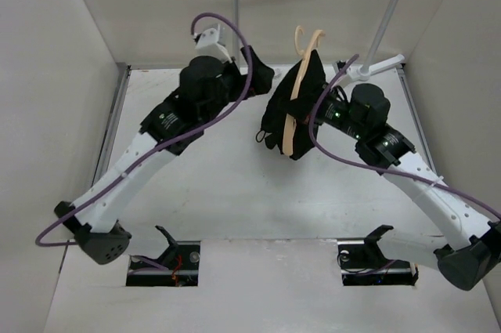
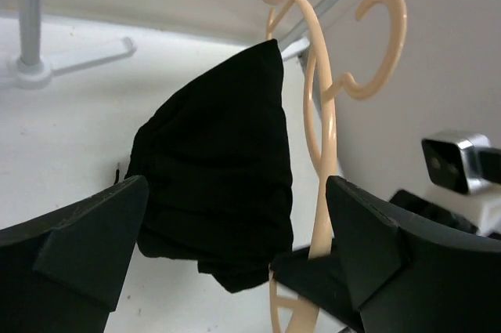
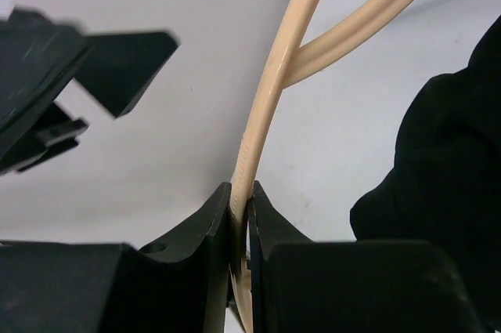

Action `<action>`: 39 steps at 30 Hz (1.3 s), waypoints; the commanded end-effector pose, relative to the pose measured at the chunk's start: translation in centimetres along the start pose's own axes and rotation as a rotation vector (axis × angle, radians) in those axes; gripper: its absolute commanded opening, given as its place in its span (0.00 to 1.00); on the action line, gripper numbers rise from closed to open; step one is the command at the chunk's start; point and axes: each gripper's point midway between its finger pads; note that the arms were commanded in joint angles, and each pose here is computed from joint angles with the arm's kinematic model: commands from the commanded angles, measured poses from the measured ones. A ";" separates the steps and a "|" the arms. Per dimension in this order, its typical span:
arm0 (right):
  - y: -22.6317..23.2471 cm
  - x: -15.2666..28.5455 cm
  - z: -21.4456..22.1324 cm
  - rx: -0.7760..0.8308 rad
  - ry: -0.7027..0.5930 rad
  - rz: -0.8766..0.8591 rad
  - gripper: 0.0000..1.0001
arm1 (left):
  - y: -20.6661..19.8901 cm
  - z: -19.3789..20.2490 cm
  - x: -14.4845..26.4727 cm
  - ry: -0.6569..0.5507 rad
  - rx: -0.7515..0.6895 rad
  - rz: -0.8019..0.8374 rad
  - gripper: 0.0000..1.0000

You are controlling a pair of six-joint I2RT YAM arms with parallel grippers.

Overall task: Place the trousers on the hanger
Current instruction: Place the hanger at the clothesline.

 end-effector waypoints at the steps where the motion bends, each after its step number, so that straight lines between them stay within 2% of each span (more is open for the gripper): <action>1: 6.9 1.3 -6.5 0.133 -0.153 -0.233 0.04 | 0.7 -4.2 3.4 -0.136 0.019 0.025 1.00; 4: 7.3 1.0 -9.7 0.157 -0.194 -0.242 0.04 | 4.7 -2.9 3.9 -0.119 0.026 -0.075 1.00; 9: 6.1 -0.4 -16.1 0.172 -0.249 -0.228 0.04 | 11.3 3.6 3.5 0.010 0.056 -0.211 1.00; 13: 4.5 -1.8 -21.0 0.153 -0.286 -0.209 0.04 | 15.0 8.2 4.2 0.078 0.102 -0.273 1.00; 19: 2.2 -3.1 -25.8 0.138 -0.311 -0.180 0.04 | 18.7 11.3 5.8 0.108 0.119 -0.346 1.00; 27: -1.2 -3.0 -28.8 0.113 -0.329 -0.126 0.05 | 20.7 13.4 6.2 0.143 0.143 -0.388 1.00; 39: -6.4 -4.3 -30.6 0.031 -0.330 -0.077 0.04 | 20.8 13.9 4.6 0.162 0.149 -0.399 1.00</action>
Point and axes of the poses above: each gripper's point midway between its finger pads, its own x axis back along the fingers, its own y axis along the line the jaws close on, z = x × y, and after that the axes turned 1 degree about -x, right-handed
